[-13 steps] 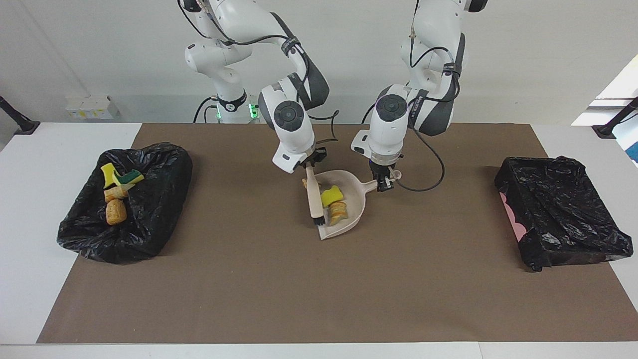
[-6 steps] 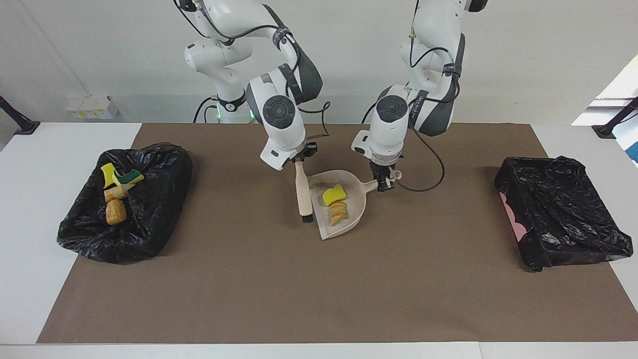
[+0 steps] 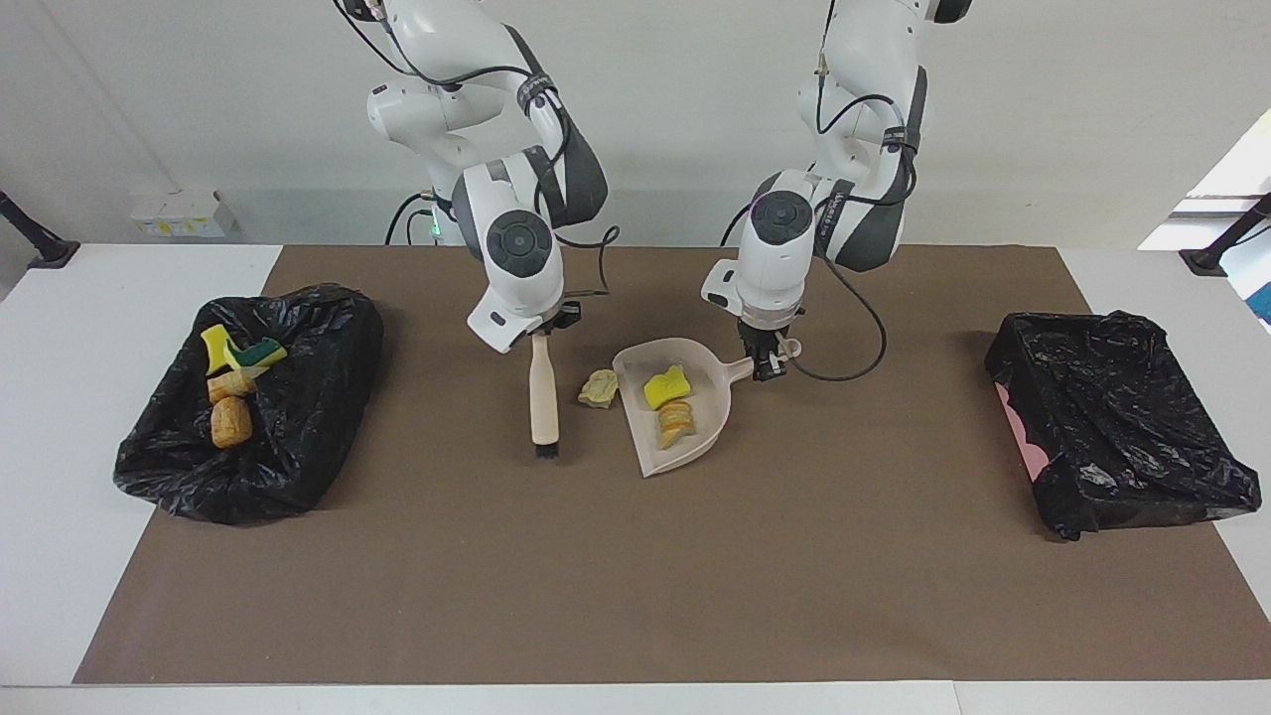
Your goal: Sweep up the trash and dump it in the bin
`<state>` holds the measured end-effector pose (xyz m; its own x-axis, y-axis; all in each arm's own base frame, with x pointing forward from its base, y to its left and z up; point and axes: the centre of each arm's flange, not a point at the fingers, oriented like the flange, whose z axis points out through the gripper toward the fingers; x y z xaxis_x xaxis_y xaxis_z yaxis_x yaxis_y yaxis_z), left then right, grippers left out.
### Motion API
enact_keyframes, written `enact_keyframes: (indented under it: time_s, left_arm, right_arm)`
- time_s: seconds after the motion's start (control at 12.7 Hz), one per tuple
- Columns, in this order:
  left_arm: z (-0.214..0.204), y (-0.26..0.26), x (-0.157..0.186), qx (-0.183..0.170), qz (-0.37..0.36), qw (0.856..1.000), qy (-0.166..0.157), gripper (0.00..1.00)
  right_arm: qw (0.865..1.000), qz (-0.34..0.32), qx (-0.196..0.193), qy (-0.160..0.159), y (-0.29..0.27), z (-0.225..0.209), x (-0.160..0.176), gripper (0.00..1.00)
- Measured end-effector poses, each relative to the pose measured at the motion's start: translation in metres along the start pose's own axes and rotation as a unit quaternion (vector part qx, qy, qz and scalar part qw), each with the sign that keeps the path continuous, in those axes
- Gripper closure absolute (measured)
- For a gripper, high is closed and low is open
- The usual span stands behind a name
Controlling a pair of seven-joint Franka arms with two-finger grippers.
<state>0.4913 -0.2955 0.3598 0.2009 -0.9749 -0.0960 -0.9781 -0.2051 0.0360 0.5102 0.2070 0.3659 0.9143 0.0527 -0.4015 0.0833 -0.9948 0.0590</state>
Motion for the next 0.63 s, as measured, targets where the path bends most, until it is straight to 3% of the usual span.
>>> enact_keyframes:
  time_s: [0.32, 0.63]
  left_arm:
    - [0.002, 0.008, -0.004, -0.001, 0.002, 1.000, -0.001, 0.69]
    - [0.006, 0.018, -0.009, -0.004, 0.006, 1.000, -0.004, 0.69]
  right_arm:
    - [1.000, 0.019, -0.002, 0.014, -0.016, 0.043, -0.026, 0.74]
    - [0.998, 0.002, 0.059, 0.023, -0.096, 0.046, -0.053, 0.74]
